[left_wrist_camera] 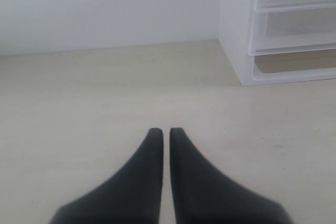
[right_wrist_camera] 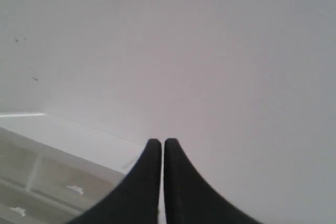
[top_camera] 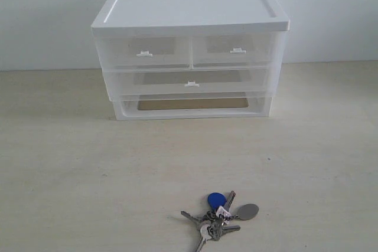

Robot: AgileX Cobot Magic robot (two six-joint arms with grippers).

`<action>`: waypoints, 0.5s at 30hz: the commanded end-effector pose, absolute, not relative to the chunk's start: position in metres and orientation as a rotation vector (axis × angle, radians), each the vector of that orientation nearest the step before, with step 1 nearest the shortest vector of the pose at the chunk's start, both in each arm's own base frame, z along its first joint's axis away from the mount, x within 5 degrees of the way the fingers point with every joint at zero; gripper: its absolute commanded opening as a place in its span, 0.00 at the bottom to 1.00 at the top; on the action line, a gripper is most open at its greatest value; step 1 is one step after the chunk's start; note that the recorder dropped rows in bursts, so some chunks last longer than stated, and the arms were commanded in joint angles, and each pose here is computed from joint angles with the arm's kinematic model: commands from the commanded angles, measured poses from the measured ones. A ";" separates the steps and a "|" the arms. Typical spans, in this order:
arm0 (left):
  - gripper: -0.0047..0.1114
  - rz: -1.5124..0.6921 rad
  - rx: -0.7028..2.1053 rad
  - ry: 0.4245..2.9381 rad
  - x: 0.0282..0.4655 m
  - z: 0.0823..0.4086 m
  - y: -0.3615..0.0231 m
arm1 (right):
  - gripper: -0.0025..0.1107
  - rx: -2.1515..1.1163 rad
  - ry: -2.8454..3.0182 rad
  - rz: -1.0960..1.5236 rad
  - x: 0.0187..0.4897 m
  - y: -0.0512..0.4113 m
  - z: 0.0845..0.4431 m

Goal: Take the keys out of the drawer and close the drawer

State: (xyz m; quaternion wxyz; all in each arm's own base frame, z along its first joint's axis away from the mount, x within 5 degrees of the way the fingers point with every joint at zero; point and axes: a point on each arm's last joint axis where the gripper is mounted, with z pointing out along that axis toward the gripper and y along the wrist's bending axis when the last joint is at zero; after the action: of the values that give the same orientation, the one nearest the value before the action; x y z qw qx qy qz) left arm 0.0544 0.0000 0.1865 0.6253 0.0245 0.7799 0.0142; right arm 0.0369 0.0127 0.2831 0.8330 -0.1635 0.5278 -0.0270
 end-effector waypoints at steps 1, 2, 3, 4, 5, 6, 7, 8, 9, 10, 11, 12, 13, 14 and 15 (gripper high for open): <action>0.08 0.030 0.052 1.790 0.054 0.185 0.000 | 0.02 -0.283 1.151 -0.161 0.041 0.006 0.274; 0.08 0.030 0.052 1.790 0.054 0.185 0.000 | 0.02 -0.288 1.156 -0.178 0.042 0.006 0.271; 0.08 0.030 0.052 1.790 0.054 0.185 0.000 | 0.02 -0.295 1.146 -0.196 0.042 0.006 0.269; 0.08 0.030 0.052 1.790 0.054 0.185 0.000 | 0.02 -0.298 1.143 -0.208 0.043 0.006 0.266; 0.08 0.030 0.052 1.790 0.054 0.185 0.000 | 0.02 -0.299 1.145 -0.210 0.044 0.007 0.262; 0.08 0.030 0.052 1.790 0.054 0.185 0.000 | 0.02 -0.299 1.153 -0.213 0.046 0.007 0.258; 0.08 0.030 0.052 1.790 0.054 0.185 0.000 | 0.02 -0.297 1.171 -0.214 0.047 0.006 0.252; 0.08 0.030 0.052 1.790 0.054 0.185 0.000 | 0.02 -0.289 1.194 -0.202 0.049 0.006 0.246; 0.08 0.030 0.052 1.790 0.054 0.185 0.000 | 0.02 -0.276 1.217 -0.187 0.050 0.006 0.240; 0.08 0.030 0.052 1.790 0.054 0.185 0.000 | 0.02 -0.257 1.243 -0.162 0.052 0.006 0.233; 0.08 0.030 0.052 1.790 0.054 0.185 0.000 | 0.02 -0.237 1.251 -0.138 0.052 0.006 0.232; 0.08 0.030 0.052 1.790 0.054 0.185 0.000 | 0.02 -0.206 1.256 -0.102 0.052 0.006 0.232; 0.08 0.030 0.052 1.790 0.054 0.185 0.000 | 0.02 -0.177 1.295 -0.064 0.053 0.006 0.229; 0.08 0.030 0.052 1.790 0.054 0.185 0.000 | 0.02 -0.149 1.356 -0.024 0.054 0.005 0.224; 0.08 0.030 0.052 1.790 0.054 0.185 0.000 | 0.02 -0.132 1.390 -0.003 0.055 0.005 0.221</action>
State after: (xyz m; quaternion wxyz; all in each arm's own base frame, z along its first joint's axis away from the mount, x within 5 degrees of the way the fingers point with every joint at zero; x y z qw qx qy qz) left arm 0.0544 0.0000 0.1865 0.6253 0.0245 0.7799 0.0142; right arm 0.0533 0.0061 0.2299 0.7904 -0.0961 0.6037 -0.0405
